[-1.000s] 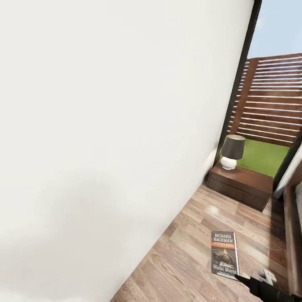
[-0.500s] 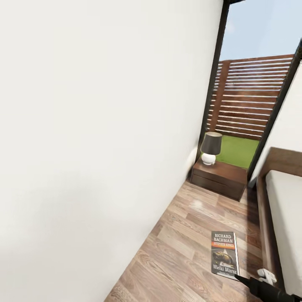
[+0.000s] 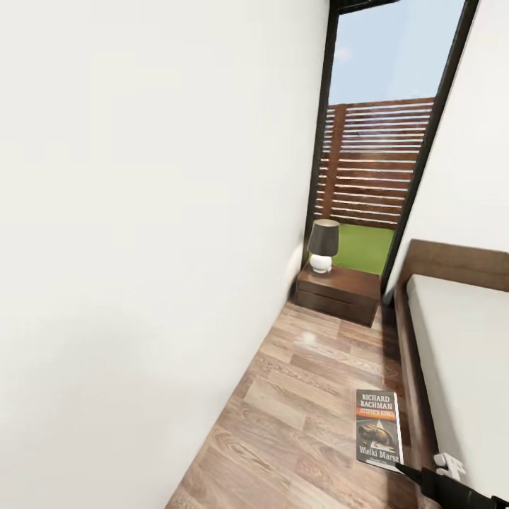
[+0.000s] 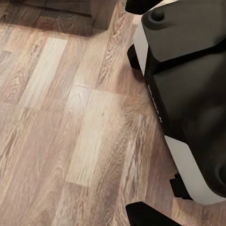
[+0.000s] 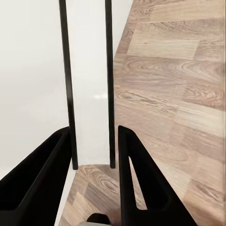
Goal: In the bedroom, move the book from the bed onto either nightstand, and place the two sandals side by side next to the bed.
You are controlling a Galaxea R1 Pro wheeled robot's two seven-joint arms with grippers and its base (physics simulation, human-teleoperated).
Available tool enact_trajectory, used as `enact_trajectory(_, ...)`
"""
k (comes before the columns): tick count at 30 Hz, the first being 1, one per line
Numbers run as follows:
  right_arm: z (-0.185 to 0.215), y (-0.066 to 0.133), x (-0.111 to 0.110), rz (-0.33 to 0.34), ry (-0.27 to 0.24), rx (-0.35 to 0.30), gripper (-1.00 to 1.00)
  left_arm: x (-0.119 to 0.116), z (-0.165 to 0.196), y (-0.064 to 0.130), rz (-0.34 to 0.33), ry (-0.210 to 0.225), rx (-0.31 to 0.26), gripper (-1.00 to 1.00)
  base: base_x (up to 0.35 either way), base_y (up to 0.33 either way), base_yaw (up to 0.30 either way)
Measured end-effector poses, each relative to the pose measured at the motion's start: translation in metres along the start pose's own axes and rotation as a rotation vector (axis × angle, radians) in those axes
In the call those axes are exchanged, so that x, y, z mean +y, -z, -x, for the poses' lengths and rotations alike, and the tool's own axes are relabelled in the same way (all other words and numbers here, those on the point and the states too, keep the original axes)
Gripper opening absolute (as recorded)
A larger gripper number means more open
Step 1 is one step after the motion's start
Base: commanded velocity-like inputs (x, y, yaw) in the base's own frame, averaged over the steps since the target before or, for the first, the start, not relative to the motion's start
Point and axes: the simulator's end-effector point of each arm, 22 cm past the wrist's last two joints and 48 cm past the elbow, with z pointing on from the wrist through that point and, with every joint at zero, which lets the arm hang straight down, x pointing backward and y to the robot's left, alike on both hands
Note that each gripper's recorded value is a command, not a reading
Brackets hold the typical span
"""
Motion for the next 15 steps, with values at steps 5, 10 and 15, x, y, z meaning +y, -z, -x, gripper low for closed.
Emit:
enact_trajectory(5,0.0004,-0.0003,0.0003,0.000,0.000,-0.002,-1.00,0.0003,-0.0001,0.0003,0.000,0.000,0.000,1.00,0.295,0.000,-0.073)
enact_trajectory(10,0.0003,-0.0005,0.0004,0.000,0.000,-0.002,-1.00,0.0000,-0.0001,0.0002,0.000,0.000,0.000,1.00,0.326,0.000,-0.008)
enact_trajectory(15,0.0004,-0.0003,0.0002,0.000,-0.001,-0.002,-1.00,0.0000,-0.0001,0.0002,0.000,0.000,0.000,1.00,0.330,0.000,-0.001)
